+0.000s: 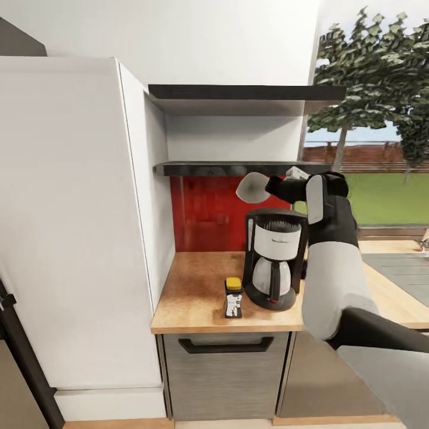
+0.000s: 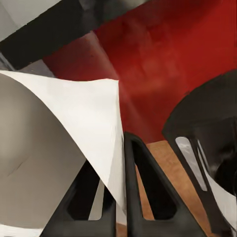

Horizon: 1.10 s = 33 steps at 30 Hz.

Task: Set up a coffee station on the kitchen countertop: keep the coffee maker on the countertop, move the bottle of coffee from the kitchen shelf to the counter next to the coffee maker, place a paper coffee filter on top of the coffee maker, put the saucer next to the coffee maker with the coffee cup on the saucer, and place the electric kettle next to the coffee maker.

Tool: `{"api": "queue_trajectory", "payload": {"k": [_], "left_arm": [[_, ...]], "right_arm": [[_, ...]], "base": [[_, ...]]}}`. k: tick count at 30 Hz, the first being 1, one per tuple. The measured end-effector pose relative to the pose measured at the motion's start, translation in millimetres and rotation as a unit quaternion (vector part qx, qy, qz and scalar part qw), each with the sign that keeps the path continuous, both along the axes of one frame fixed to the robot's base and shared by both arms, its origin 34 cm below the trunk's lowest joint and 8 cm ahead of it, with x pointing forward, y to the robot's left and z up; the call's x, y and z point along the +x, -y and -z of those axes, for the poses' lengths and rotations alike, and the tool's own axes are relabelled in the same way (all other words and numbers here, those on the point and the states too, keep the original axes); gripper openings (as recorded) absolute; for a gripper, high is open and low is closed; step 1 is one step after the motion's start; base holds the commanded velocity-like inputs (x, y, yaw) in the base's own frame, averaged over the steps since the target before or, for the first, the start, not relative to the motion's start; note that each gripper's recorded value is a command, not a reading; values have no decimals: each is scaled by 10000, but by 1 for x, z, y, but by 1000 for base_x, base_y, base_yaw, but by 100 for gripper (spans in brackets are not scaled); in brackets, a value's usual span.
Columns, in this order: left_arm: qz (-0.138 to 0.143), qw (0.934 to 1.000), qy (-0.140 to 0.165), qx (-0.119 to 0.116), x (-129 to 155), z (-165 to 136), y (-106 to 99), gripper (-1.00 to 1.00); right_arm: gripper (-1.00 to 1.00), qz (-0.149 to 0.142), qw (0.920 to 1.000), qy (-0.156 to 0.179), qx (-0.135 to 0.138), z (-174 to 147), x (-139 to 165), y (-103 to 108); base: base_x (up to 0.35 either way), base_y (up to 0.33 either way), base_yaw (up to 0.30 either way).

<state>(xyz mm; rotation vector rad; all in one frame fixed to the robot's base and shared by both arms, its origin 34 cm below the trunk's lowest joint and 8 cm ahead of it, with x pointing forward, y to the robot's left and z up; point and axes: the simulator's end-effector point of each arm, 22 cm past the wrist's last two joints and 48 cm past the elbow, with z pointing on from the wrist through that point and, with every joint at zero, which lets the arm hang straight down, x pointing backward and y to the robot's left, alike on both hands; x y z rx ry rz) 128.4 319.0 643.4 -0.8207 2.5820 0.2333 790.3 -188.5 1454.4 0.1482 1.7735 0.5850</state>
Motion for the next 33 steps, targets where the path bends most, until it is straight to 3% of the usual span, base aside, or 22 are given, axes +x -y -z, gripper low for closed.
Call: {"api": "queue_trajectory", "payload": {"k": [1, 2, 3, 5, 9, 13, 18, 24, 25, 28, 29, 33], "left_arm": [[-10, 10000, -3, -4, 0, 0, 0, 100], [-27, 10000, -5, -11, -1, 0, 1, 100], [-34, 10000, -10, -12, -1, 0, 1, 100], [-43, 10000, -35, -12, -4, 1, 1, 100], [-42, 9999, -152, 0, -15, 2, 1, 100], [-52, 9998, -197, 7, -19, 3, 0, 100], [-64, 9998, -207, 10, -21, 3, 0, 100], [-57, 9998, -207, 8, -20, 3, 0, 100], [-54, 9998, -205, 17, -20, 3, -1, 100], [-53, 9998, -202, 19, -20, 3, -1, 100], [-53, 9998, -185, 31, -19, 2, -2, 100], [-54, 9998, -177, 42, -19, 2, -3, 100]], "right_arm": [[-100, 31, 9998, -201, 40, 5, 7, 0], [-100, 151, 9964, -826, 65, 27, 21, -1], [-100, 72, 9923, -1236, 32, 48, 27, -12], [-100, -133, 9851, -1715, 69, 69, 28, -32], [-100, -306, 9739, -2248, -101, 86, 23, -56], [-100, -725, 9592, -2718, -294, 88, 7, -91], [-100, -1048, 9524, -2854, -198, 62, -7, -103], [-100, -1215, 9598, -2531, -40, 4, -13, -110], [-100, -1013, 9656, -2389, -150, -22, -13, -97], [-100, -707, 9695, -2327, -302, -40, -13, -78], [-100, -455, 9760, -2109, -304, -69, -11, -57], [-100, -115, 9877, -1557, -63, -119, -8, -34]], "base": [[0, 0, 0], [0, 0, 0], [0, 0, 0], [0, 0, 0], [0, 0, 0], [0, 0, 0], [0, 0, 0], [0, 0, 0], [0, 0, 0], [0, 0, 0], [0, 0, 0], [0, 0, 0]]}}
